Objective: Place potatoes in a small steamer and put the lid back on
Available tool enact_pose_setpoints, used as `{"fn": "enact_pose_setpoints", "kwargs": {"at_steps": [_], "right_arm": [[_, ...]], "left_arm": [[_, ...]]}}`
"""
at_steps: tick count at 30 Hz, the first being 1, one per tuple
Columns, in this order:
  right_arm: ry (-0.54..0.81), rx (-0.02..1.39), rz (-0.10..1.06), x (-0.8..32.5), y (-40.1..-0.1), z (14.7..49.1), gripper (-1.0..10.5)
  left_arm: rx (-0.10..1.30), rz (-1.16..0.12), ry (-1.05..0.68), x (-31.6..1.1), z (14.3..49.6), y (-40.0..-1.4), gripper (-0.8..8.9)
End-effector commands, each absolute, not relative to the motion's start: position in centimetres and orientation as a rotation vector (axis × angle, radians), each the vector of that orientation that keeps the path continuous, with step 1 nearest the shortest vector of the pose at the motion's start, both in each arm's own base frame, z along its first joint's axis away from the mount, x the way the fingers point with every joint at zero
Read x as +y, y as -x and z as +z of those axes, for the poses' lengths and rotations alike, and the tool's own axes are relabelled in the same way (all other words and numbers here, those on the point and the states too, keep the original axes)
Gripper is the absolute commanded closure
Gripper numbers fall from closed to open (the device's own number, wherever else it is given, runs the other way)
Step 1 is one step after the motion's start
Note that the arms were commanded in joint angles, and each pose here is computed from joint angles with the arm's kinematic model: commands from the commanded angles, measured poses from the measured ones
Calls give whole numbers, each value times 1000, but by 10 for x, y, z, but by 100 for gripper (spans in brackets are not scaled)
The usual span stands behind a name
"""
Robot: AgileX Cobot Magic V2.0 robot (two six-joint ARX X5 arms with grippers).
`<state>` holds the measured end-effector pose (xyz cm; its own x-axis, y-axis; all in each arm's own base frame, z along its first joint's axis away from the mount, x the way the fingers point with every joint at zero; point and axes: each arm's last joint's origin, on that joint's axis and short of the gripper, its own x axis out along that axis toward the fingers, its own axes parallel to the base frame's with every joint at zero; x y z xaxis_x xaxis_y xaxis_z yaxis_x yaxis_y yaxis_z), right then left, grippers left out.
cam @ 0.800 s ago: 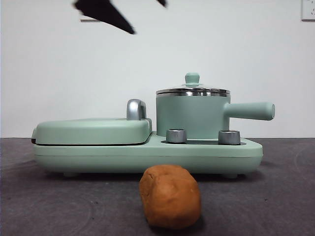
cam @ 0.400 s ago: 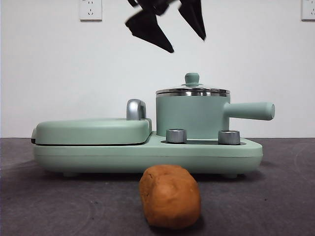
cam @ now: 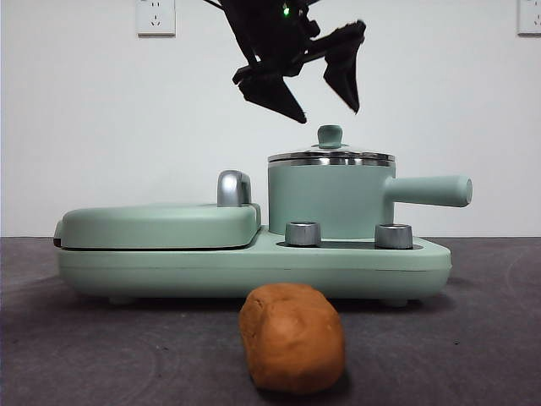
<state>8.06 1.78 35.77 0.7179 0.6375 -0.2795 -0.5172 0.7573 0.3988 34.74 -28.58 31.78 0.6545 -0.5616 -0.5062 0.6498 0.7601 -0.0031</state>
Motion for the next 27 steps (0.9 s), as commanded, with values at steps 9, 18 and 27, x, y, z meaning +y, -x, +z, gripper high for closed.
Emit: {"fn": "enact_pose_setpoints", "kwargs": {"at_steps": [9, 18, 27], "right_arm": [[-287, 395, 654, 18, -80, 363, 479], [-287, 394, 653, 18, -80, 363, 479], [-284, 394, 633, 17, -80, 363, 479]], "left_arm": [[524, -672, -190, -297, 295, -363, 381], [525, -672, -191, -298, 292, -364, 485], [522, -673, -194, -298, 292, -364, 639]]}}
